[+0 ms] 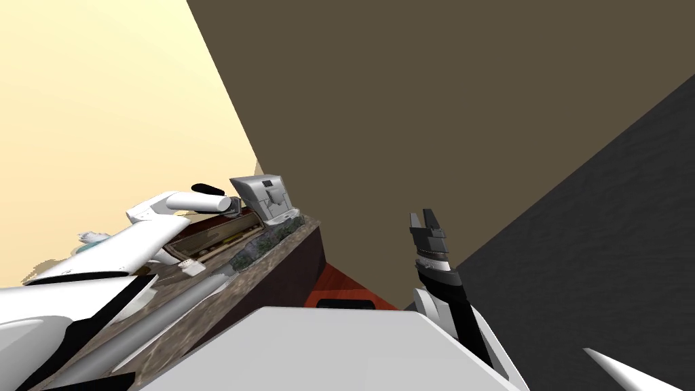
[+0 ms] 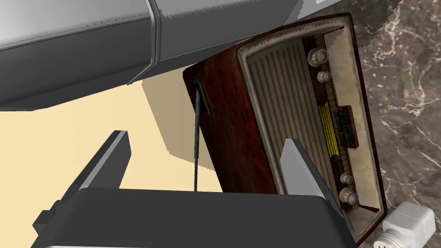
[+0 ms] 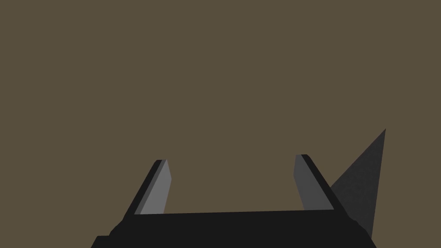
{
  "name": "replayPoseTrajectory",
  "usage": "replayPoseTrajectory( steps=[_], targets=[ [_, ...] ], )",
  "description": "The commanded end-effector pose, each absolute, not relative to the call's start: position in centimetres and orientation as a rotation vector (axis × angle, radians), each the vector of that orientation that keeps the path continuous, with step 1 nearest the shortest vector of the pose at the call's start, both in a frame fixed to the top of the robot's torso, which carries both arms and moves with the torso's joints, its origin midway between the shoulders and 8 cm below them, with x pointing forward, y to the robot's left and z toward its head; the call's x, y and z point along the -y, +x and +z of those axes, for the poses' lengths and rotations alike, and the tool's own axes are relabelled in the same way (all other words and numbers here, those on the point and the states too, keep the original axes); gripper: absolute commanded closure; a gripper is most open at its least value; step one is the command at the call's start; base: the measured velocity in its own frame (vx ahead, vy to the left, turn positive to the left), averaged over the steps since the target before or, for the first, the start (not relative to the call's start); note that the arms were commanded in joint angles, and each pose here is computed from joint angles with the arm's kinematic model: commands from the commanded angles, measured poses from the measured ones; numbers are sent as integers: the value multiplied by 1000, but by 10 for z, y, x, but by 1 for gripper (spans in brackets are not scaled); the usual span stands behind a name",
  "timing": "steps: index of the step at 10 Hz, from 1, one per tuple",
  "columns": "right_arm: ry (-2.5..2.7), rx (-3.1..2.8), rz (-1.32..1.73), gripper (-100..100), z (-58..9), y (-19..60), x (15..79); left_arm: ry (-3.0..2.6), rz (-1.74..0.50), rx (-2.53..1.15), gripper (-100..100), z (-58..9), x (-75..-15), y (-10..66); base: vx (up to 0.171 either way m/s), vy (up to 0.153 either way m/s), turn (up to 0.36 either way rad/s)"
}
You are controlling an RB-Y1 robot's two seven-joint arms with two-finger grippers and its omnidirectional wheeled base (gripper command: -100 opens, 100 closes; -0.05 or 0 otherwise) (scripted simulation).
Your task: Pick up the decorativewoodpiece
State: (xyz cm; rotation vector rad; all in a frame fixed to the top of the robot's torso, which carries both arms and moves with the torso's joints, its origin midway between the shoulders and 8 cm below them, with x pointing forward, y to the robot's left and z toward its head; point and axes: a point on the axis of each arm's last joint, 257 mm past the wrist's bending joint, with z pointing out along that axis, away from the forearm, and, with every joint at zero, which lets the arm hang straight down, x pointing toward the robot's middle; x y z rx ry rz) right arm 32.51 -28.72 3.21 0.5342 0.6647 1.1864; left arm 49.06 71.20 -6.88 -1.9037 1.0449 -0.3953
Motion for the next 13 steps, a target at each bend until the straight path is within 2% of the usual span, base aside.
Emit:
replayPoseTrajectory(
  steps=[1, 4, 13],
  targets=[
    [534, -665, 1186, 0, 32, 325, 287, -1921, -385, -1038, -100, -72, -717, 488, 0, 0, 0],
    [534, -665, 1186, 0, 32, 325, 287, -2053, -368, -952, -100, -60, -735, 469, 25, -23, -63],
    [534, -665, 1186, 0, 32, 325, 287, -2415, -255, -804, -100, -95, -745, 402, 24, -18, -45]
  ],
)
